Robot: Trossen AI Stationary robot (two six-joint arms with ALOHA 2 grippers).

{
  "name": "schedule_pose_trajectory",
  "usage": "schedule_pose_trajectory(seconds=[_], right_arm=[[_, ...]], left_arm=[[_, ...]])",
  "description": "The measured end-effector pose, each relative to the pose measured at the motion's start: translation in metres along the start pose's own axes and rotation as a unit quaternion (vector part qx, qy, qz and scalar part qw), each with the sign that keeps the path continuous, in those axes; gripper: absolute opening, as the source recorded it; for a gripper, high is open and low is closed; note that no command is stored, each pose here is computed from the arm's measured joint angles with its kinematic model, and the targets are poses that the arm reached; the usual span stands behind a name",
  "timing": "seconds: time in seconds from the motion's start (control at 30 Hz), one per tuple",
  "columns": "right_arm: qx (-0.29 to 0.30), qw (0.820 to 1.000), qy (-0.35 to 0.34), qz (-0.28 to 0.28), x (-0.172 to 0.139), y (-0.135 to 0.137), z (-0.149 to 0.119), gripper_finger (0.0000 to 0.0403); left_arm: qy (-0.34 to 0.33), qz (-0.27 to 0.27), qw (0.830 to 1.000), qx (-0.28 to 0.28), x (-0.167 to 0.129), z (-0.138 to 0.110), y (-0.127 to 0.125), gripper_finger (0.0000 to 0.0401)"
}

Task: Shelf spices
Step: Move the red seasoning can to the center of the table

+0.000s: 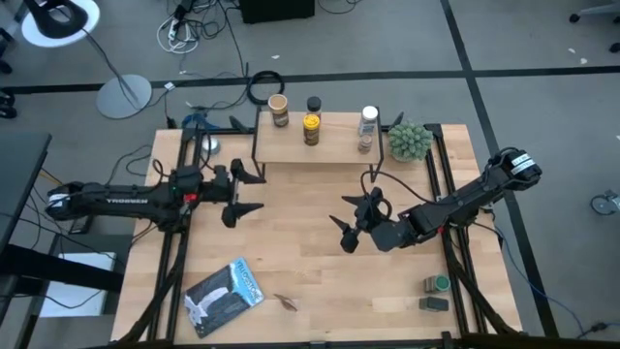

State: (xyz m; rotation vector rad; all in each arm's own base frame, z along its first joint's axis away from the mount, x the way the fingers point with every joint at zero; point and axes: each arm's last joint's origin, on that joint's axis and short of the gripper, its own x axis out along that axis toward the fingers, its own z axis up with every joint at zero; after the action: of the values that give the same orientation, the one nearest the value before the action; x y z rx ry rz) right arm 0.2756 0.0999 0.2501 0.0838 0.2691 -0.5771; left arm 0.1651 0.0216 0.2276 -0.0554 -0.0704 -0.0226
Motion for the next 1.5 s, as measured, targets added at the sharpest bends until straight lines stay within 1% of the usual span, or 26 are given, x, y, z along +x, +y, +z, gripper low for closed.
schedule_pose_trajectory(seconds=[0.07, 0.13, 0.17, 0.23, 0.43, 0.63, 0.9, 1.37, 1.5], right_arm=[[-0.001, 1.0, 0.001, -0.001, 0.0001, -0.0002, -0.0003, 0.0307], [-0.001, 1.0, 0.0, -0.002, 0.0001, -0.0003, -0.0002, 0.0307], [-0.001, 1.0, 0.0, -0.002, 0.0, -0.0002, -0.0002, 0.0307], [-0.001, 1.0, 0.0, -0.002, 0.0, -0.0002, -0.0002, 0.0307], [-0.005, 1.0, 0.001, -0.004, 0.0008, -0.0009, -0.0002, 0.0307], [-0.008, 1.0, 0.001, -0.011, 0.0041, -0.0036, 0.0007, 0.0306], [-0.008, 1.0, 0.003, -0.009, 0.0045, -0.0037, 0.0008, 0.0306], [-0.008, 1.0, 0.004, -0.005, 0.0045, -0.0035, 0.0007, 0.0306], [-0.005, 1.0, 0.004, -0.005, 0.0045, -0.0035, 0.0007, 0.0306]], left_arm=[[0.01, 0.061, 0.998, 0.006, 0.0006, -0.0029, -0.0013, 0.0349], [0.019, 0.127, 0.992, 0.005, 0.0002, -0.0051, -0.0006, 0.0349], [0.021, 0.149, 0.989, 0.004, -0.0001, -0.0058, -0.0002, 0.0349], [0.023, 0.167, 0.986, 0.005, -0.0004, -0.0065, 0.0003, 0.0349], [0.022, 0.169, 0.985, 0.003, -0.0004, -0.0062, 0.0004, 0.0349], [0.008, 0.169, 0.985, -0.038, -0.0003, -0.005, 0.0002, 0.0349], [-0.004, 0.169, 0.985, -0.036, -0.0002, -0.0026, 0.0002, 0.0349], [-0.003, 0.169, 0.985, -0.035, -0.0002, -0.0027, 0.0002, 0.0349], [-0.004, 0.147, 0.988, -0.05, 0.0002, -0.0026, -0.0011, 0.0346]])
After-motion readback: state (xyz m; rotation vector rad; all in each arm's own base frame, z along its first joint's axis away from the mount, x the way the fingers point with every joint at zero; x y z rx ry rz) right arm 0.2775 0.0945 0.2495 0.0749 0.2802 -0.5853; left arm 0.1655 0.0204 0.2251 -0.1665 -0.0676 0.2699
